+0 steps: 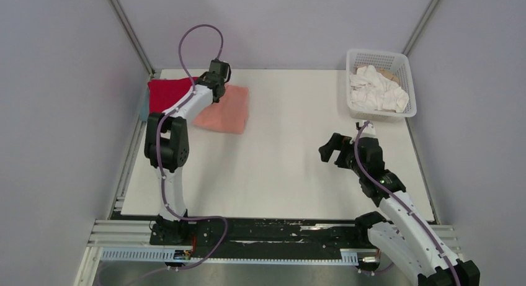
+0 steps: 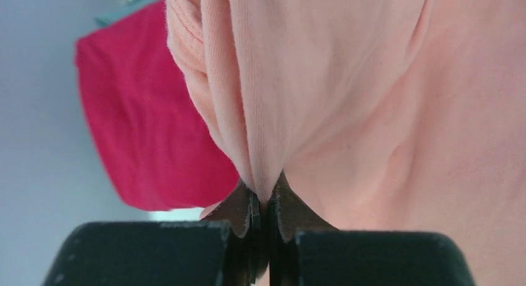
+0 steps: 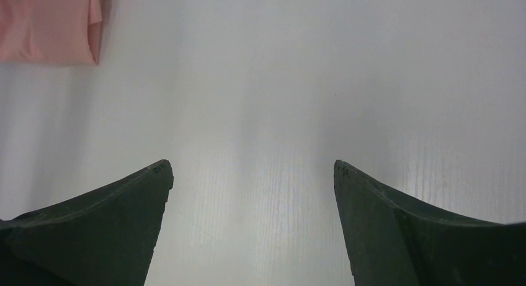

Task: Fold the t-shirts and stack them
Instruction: Put the neatly folded tshirt into the corner of the board with the left arm

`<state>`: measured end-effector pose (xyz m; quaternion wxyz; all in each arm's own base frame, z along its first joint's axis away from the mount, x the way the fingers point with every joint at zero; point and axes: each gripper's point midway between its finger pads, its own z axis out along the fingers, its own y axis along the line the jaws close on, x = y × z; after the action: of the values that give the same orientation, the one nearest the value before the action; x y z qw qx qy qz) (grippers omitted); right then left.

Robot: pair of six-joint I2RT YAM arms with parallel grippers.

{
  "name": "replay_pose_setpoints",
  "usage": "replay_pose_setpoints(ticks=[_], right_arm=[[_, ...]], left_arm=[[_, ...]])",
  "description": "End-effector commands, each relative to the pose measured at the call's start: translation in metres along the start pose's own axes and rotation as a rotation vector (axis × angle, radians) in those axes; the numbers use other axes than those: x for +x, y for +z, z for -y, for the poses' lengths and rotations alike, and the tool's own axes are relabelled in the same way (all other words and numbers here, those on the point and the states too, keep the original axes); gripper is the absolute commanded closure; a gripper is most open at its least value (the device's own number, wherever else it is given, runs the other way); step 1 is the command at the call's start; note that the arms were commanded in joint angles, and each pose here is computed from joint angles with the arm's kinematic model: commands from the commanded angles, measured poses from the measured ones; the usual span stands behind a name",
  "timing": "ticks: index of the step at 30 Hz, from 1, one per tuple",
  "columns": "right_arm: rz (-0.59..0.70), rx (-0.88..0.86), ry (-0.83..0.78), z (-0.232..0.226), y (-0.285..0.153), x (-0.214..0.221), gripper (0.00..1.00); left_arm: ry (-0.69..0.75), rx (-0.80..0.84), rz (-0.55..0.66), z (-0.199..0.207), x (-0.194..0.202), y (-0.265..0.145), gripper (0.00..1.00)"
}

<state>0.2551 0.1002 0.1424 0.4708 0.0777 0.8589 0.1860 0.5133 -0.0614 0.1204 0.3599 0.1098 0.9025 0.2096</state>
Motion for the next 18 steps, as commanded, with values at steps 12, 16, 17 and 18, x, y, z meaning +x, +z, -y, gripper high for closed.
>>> replay_pose_setpoints(ticks=[12, 16, 17, 18], right_arm=[[-0.018, 0.043, -0.015, 0.008, 0.024, 0.004, 0.00], [-0.017, 0.047, -0.016, 0.009, 0.024, 0.004, 0.00], [-0.015, 0.046, -0.015, 0.009, 0.024, 0.003, 0.00], [-0.015, 0.045, -0.015, 0.009, 0.023, 0.003, 0.00]], left_arm=[[-0.044, -0.352, 0.291, -0.146, -0.093, -0.058, 1.00], [-0.122, -0.356, 0.306, -0.157, -0.103, -0.074, 1.00], [-0.138, -0.359, 0.310, -0.161, -0.106, -0.079, 1.00], [-0.144, -0.360, 0.309, -0.162, -0.107, -0.081, 1.00]])
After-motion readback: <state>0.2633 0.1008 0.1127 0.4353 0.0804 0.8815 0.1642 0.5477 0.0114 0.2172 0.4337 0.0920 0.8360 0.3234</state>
